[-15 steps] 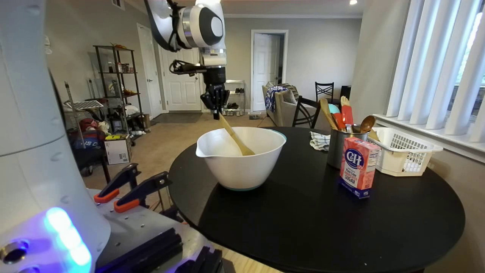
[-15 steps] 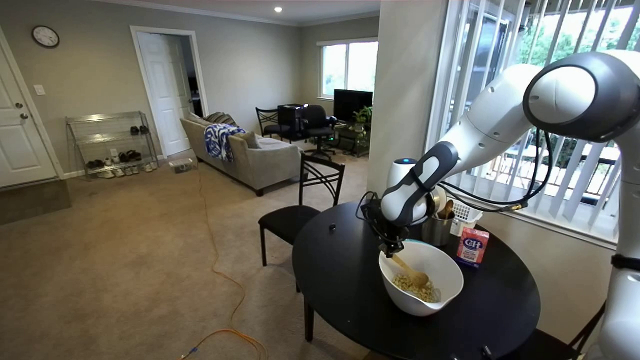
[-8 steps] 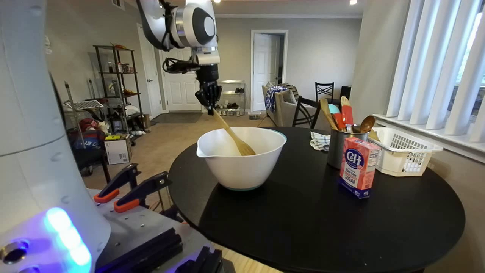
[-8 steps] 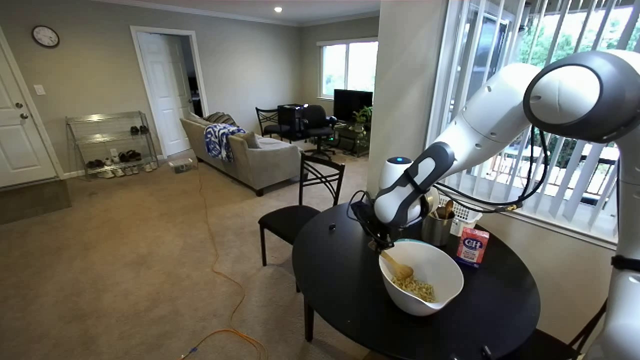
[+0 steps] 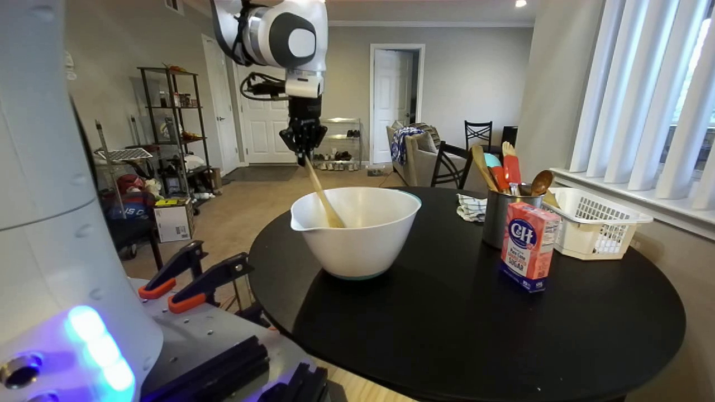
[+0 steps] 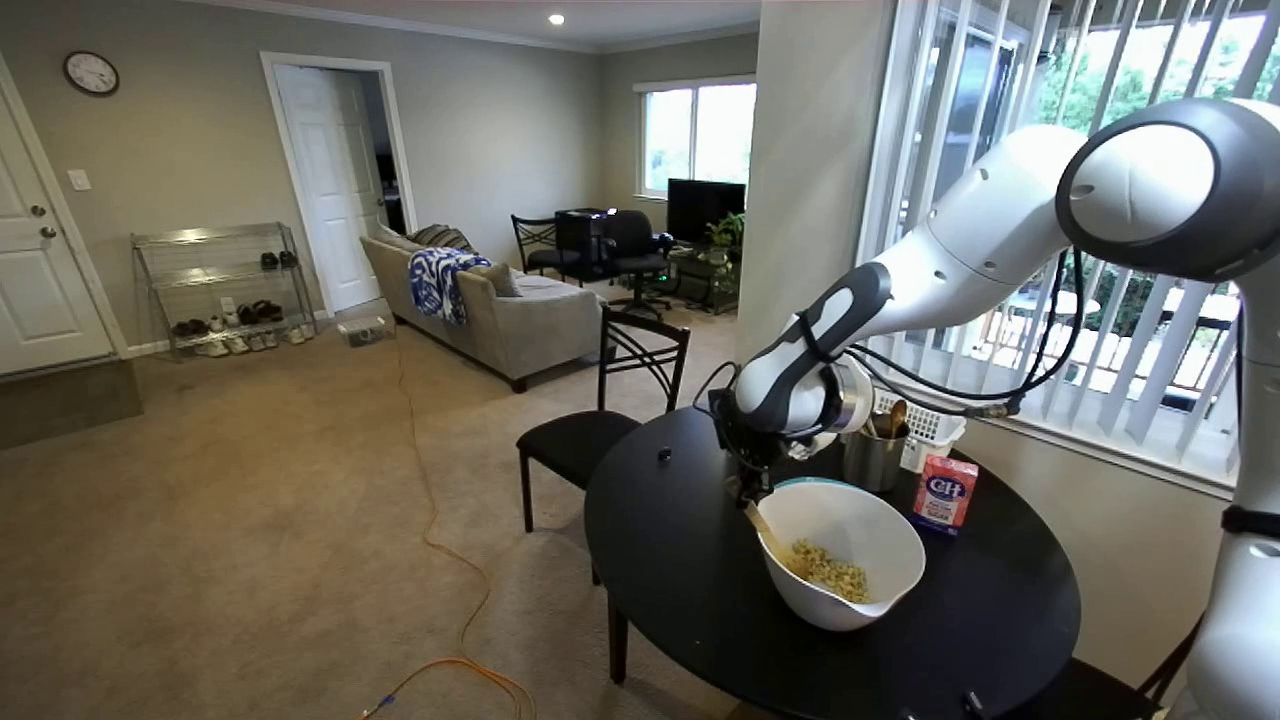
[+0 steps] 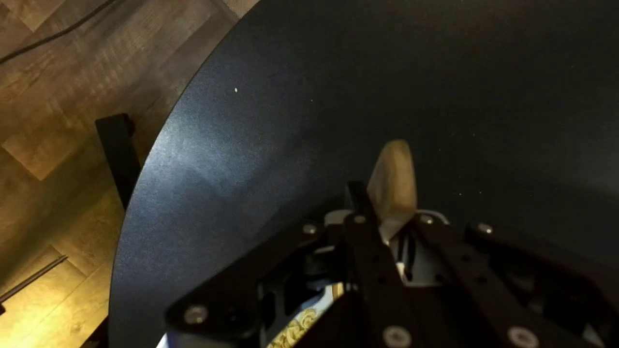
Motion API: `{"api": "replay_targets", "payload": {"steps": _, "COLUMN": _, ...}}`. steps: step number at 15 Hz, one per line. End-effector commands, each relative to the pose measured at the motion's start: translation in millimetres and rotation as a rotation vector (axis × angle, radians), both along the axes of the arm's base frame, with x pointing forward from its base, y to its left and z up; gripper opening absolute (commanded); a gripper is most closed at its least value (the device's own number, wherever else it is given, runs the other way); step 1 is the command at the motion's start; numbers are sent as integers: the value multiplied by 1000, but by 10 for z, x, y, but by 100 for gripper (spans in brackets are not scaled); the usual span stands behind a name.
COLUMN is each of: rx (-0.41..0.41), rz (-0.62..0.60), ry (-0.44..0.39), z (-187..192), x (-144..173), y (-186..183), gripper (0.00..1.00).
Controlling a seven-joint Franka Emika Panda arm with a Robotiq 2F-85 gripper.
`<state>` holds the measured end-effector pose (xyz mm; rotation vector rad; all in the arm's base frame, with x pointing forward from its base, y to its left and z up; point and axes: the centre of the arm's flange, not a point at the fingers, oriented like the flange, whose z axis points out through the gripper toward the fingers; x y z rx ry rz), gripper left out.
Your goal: Use the wooden spoon to stir the contents in the white bowl.
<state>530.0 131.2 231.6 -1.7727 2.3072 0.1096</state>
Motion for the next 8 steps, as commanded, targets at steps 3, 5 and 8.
{"api": "replay_targets", "payload": {"steps": 3, "rx": 11, "rz": -62, "ry": -12, "z": 106, "x": -123, "y": -106, "gripper": 3}}
{"api": "replay_targets", "payload": {"steps": 5, "rx": -2, "rz": -92, "ry": 12, "z": 111, "x": -143, "y": -150, "gripper": 3}}
{"api": "replay_targets", "payload": {"steps": 8, "rx": -3, "rz": -153, "ry": 41, "z": 88, "x": -207, "y": -267, "gripper": 3}}
